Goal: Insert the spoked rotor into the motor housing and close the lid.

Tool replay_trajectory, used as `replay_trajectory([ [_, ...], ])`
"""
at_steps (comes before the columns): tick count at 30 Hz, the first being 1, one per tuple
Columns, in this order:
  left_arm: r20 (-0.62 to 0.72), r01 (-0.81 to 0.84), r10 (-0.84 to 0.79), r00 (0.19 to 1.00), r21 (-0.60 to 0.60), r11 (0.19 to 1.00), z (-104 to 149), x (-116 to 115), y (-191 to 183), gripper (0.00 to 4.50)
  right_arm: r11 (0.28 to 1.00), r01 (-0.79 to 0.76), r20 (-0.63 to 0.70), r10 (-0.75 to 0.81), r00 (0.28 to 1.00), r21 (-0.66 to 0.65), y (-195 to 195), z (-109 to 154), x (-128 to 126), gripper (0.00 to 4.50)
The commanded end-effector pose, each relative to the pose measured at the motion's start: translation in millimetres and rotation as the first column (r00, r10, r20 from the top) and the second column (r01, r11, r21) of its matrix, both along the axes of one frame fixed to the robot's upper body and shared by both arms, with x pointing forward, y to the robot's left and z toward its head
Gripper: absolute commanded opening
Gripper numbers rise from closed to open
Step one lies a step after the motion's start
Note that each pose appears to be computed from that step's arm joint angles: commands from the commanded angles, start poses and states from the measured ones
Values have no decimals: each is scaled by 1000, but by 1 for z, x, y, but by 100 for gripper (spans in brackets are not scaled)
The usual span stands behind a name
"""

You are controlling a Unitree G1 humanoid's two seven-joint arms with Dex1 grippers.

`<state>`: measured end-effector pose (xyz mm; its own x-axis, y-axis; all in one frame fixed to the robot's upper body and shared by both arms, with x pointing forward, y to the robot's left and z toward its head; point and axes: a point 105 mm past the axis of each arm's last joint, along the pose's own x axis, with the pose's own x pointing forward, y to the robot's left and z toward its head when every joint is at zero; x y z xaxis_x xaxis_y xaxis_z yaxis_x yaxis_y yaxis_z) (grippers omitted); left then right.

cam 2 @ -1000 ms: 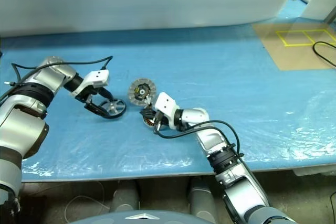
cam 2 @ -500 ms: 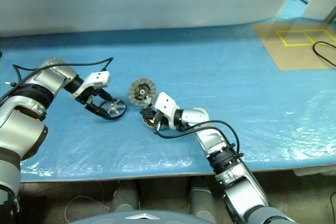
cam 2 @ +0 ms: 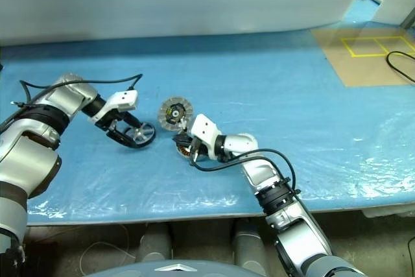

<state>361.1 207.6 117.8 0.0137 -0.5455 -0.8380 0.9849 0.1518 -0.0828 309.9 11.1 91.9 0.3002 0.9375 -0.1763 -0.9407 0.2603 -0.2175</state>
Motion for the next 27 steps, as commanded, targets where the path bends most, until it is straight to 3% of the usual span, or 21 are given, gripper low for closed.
replay_trajectory([
  [1,36,-2,2,999,0,1000,13,5,1,412,1000,-11,39,10,999,22,4,9,0,0],
  [17,61,-40,47,997,-101,994,33,10,-6,412,1000,-17,34,16,999,7,4,5,-1,0],
  [27,57,-27,33,998,-99,995,25,8,-6,412,1000,-20,40,20,999,7,5,5,-1,0],
])
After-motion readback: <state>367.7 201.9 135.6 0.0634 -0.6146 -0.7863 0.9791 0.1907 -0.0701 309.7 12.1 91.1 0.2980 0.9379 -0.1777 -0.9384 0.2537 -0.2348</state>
